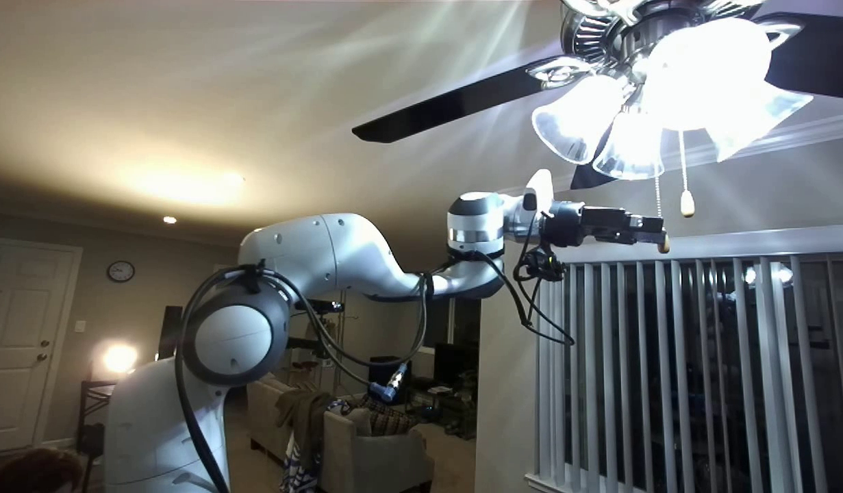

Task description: Turn off the lights

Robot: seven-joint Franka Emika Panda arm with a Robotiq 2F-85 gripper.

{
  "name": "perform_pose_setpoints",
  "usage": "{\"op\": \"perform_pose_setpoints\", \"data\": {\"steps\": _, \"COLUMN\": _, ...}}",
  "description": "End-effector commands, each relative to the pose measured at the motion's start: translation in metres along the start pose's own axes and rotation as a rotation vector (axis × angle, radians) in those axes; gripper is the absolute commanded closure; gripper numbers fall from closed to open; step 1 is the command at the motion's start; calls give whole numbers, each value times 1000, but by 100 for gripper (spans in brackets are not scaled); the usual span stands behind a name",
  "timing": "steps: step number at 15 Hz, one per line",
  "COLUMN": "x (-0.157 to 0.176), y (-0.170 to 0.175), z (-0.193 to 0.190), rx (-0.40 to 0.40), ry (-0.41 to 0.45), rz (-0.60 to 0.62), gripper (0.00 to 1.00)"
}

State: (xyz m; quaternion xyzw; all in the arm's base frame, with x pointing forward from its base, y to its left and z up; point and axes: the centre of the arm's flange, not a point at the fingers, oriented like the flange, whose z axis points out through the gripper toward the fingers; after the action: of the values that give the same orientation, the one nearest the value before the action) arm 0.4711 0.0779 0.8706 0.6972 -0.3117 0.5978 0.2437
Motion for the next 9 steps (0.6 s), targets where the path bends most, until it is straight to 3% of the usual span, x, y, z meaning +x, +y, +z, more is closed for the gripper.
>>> {"op": "perform_pose_setpoints", "data": {"steps": 1, "x": 5, "y": -7, "z": 2, "rx": 16, "ry": -14, "rz": -12, "gripper": 0}}
{"op": "perform_pose_setpoints", "data": {"steps": 9, "x": 15, "y": -2, "z": -3, "rx": 9, "ry": 4, "rz": 6, "gripper": 0}}
